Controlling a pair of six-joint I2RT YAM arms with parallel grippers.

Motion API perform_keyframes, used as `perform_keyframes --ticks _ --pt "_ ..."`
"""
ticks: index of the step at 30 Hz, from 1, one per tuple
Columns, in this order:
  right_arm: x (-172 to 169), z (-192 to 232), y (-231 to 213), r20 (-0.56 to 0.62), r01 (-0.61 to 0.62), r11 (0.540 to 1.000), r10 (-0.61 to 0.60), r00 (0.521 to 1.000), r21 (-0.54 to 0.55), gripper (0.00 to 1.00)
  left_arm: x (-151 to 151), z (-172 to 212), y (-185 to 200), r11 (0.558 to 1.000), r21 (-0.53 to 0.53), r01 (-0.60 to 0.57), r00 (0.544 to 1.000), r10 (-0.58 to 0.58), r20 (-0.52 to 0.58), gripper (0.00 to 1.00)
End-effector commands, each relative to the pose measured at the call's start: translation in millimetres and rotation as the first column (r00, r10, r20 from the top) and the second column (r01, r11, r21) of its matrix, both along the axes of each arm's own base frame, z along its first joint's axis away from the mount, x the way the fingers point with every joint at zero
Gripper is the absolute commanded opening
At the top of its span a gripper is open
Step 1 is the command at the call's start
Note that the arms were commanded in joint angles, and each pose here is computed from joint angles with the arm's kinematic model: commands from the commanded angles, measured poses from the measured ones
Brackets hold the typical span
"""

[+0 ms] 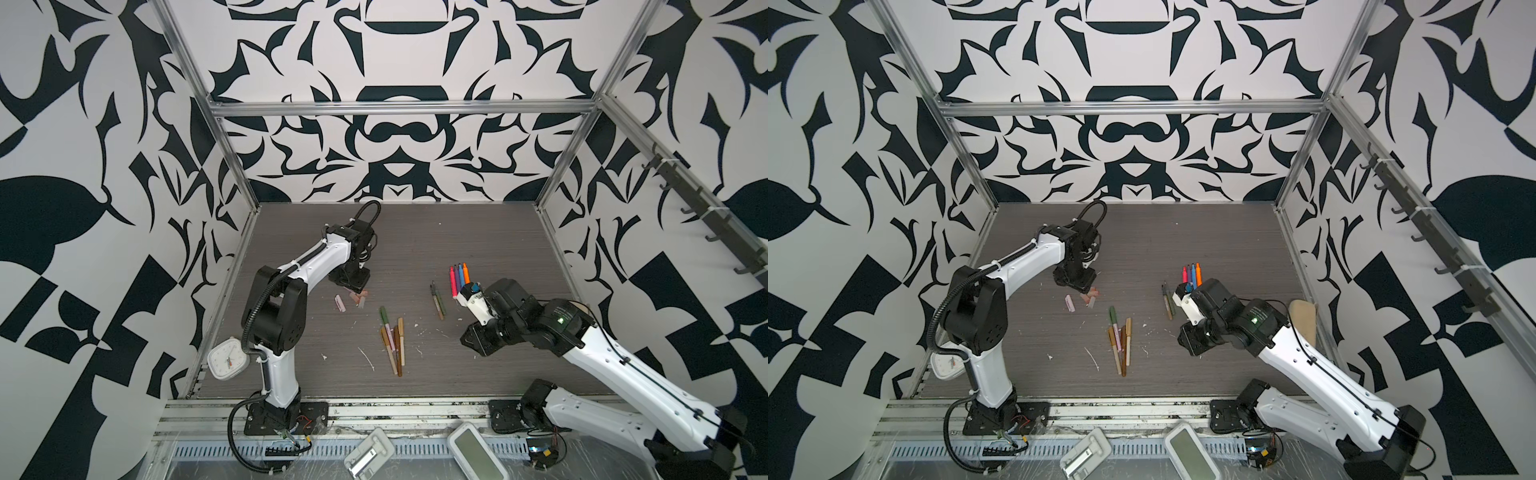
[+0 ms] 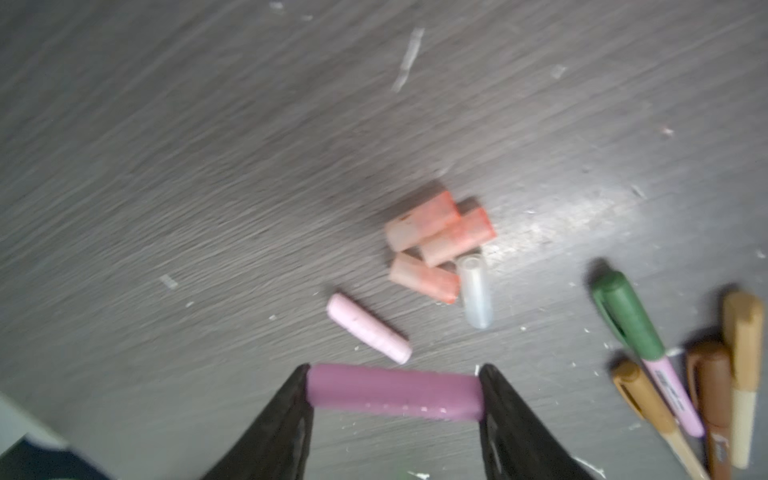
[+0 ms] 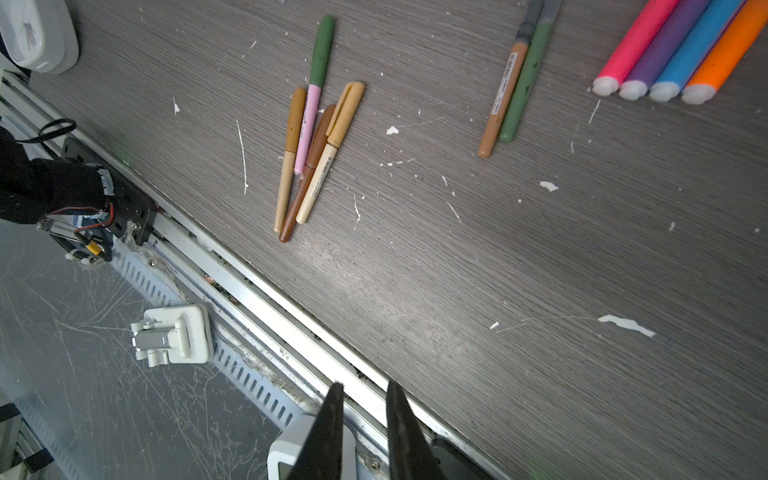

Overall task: Open the pen caps
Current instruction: 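Carry the pink cap to the cap cluster and open the left gripper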

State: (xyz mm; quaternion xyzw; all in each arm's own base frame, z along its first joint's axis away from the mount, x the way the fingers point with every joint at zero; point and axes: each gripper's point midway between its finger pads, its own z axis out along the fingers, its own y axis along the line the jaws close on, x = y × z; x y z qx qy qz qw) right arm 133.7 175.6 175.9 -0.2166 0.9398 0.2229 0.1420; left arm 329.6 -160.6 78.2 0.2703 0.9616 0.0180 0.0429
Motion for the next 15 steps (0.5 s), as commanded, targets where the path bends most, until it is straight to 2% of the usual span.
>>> perform_keyframes --ticks 1,7,10,15 --pt "-2.1 11.5 -1.1 0.007 -0.019 1.000 0.019 1.000 0.002 0.22 -9.6 4.6 -14.3 0.972 -0.081 0.219 0.976 -0.219 0.013 0.62" --pt "-6.7 10.3 -4.6 -0.009 -0.011 1.000 0.011 1.000 -0.002 0.22 -30.1 -5.4 -11.5 0.916 -0.094 0.390 0.919 -0.394 -0.031 0.64" --pt "-8.7 10.0 -5.6 -0.016 -0.006 1.000 0.006 1.000 0.000 0.22 -36.5 -8.9 -8.8 0.893 -0.098 0.438 0.893 -0.445 -0.064 0.65" --pt "-13.0 7.5 -8.5 -0.033 0.002 1.000 -0.002 0.999 -0.004 0.22 -33.9 -8.2 1.2 0.839 -0.043 0.542 0.836 -0.544 -0.074 0.64"
